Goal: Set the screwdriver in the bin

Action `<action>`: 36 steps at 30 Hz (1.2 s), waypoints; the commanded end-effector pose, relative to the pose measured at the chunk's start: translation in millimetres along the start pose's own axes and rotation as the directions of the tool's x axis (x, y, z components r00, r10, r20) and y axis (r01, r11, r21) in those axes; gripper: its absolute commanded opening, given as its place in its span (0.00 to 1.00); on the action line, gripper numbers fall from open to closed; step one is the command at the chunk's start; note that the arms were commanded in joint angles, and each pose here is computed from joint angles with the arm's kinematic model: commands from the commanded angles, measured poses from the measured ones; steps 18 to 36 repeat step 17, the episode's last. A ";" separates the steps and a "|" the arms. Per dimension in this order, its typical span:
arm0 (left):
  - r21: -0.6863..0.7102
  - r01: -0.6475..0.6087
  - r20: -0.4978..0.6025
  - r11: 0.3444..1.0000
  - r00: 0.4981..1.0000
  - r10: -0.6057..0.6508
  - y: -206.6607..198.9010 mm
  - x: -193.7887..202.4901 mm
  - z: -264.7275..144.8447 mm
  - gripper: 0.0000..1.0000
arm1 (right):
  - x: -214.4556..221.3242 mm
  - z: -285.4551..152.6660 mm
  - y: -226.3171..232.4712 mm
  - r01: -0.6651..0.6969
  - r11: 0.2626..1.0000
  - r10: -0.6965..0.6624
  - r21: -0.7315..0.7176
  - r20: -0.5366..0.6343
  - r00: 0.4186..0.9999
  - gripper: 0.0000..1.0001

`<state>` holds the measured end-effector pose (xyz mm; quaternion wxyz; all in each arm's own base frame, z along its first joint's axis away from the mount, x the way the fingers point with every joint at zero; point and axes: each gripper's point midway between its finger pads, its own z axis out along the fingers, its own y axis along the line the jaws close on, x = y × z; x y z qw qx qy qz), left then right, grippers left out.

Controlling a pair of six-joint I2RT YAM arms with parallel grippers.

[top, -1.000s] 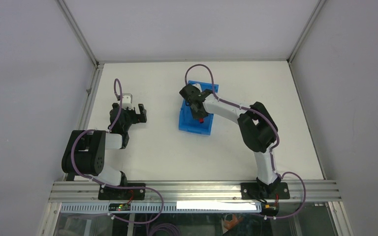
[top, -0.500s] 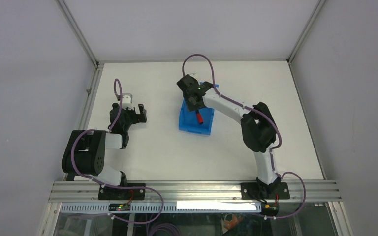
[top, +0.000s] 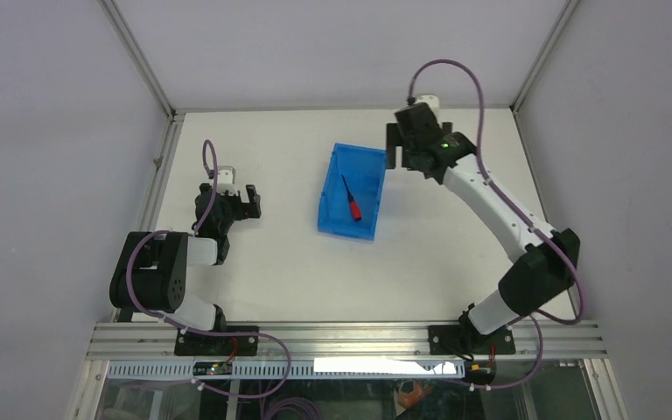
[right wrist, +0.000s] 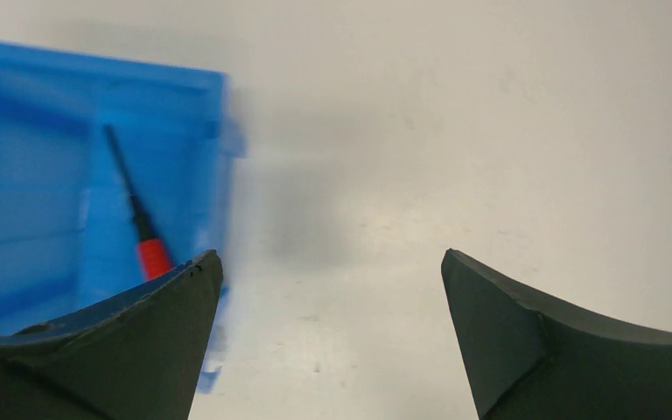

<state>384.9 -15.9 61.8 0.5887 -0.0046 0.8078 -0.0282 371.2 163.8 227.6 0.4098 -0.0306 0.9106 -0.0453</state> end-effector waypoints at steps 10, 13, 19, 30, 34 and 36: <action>-0.002 0.007 0.056 1.000 0.998 -0.007 -0.1 -18.5 3.0 0.99 | 38.7 -14.4 -128.0 -0.227 0.967 0.229 0.117 -0.005 0.973 0.99; -0.002 0.007 0.057 1.000 0.998 -0.007 0.1 -18.8 3.0 0.99 | 43.9 -15.3 -127.0 -0.235 0.967 0.234 0.098 0.018 0.972 0.99; -0.003 0.005 0.057 1.000 0.998 -0.005 0.0 -18.6 3.0 0.99 | 45.3 -21.1 -129.1 -0.259 0.961 0.256 0.096 0.040 0.966 0.99; -0.003 0.005 0.057 1.000 0.998 -0.005 0.0 -18.6 3.0 0.99 | 45.3 -21.1 -129.1 -0.259 0.961 0.256 0.096 0.040 0.966 0.99; -0.003 0.005 0.057 1.000 0.998 -0.005 0.0 -18.6 3.0 0.99 | 45.3 -21.1 -129.1 -0.259 0.961 0.256 0.096 0.040 0.966 0.99; -0.003 0.005 0.057 1.000 0.998 -0.005 0.0 -18.6 3.0 0.99 | 45.3 -21.1 -129.1 -0.259 0.961 0.256 0.096 0.040 0.966 0.99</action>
